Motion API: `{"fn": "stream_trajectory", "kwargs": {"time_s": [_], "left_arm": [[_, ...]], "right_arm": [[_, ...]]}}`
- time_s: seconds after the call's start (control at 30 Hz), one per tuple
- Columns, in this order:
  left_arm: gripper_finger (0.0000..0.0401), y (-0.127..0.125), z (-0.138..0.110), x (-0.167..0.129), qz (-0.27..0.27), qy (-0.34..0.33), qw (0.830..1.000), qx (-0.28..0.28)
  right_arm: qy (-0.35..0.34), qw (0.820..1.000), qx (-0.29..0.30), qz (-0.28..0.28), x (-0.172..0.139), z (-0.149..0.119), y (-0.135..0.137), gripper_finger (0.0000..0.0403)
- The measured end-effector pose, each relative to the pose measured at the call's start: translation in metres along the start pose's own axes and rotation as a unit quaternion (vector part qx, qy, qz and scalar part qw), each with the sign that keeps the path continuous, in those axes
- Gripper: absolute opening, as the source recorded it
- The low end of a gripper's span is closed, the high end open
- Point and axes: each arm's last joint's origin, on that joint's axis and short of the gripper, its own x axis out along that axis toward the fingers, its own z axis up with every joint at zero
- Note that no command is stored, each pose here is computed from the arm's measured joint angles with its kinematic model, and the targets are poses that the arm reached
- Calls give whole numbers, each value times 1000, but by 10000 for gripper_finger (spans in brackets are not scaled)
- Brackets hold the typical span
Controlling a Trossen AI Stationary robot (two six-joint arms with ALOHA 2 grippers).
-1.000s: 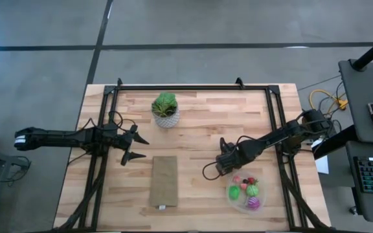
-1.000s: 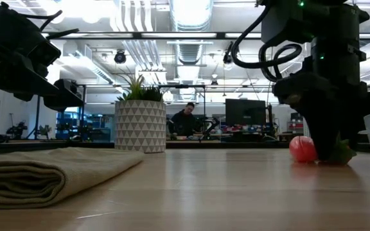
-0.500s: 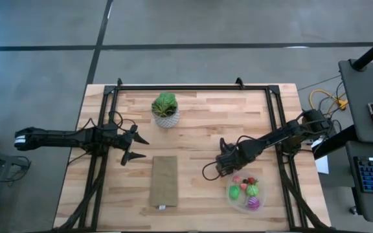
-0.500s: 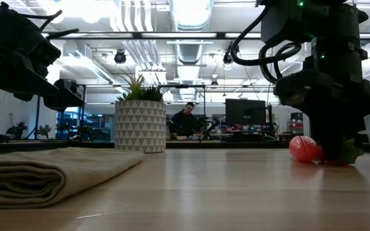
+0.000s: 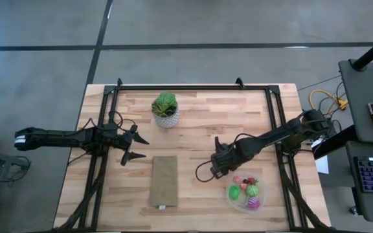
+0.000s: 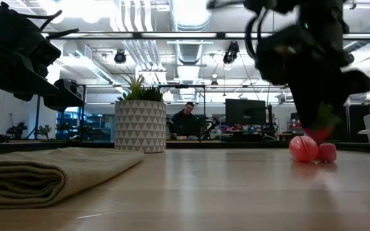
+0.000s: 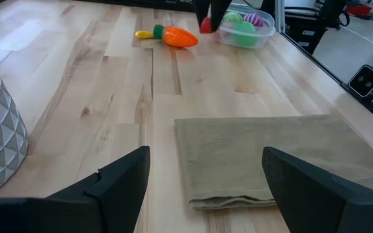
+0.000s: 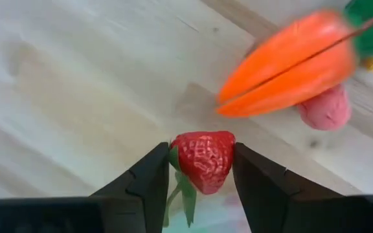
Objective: Pick and placing Produce into tupperware
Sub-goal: Put the strawberry into the transparent container
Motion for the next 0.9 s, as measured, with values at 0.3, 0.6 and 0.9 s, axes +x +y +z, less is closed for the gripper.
{"fn": "stream_trajectory", "kwargs": {"time_s": [0.3,0.6,0.9], "left_arm": [[283,0,0,0,0,0,1000,0],[283,0,0,0,0,0,1000,0],[283,0,0,0,0,0,1000,0]], "right_arm": [[7,998,-60,-30,-77,-23,34,159],[48,992,-19,-111,-86,-98,26,156],[42,991,21,-126,-40,-102,10,157]]}}
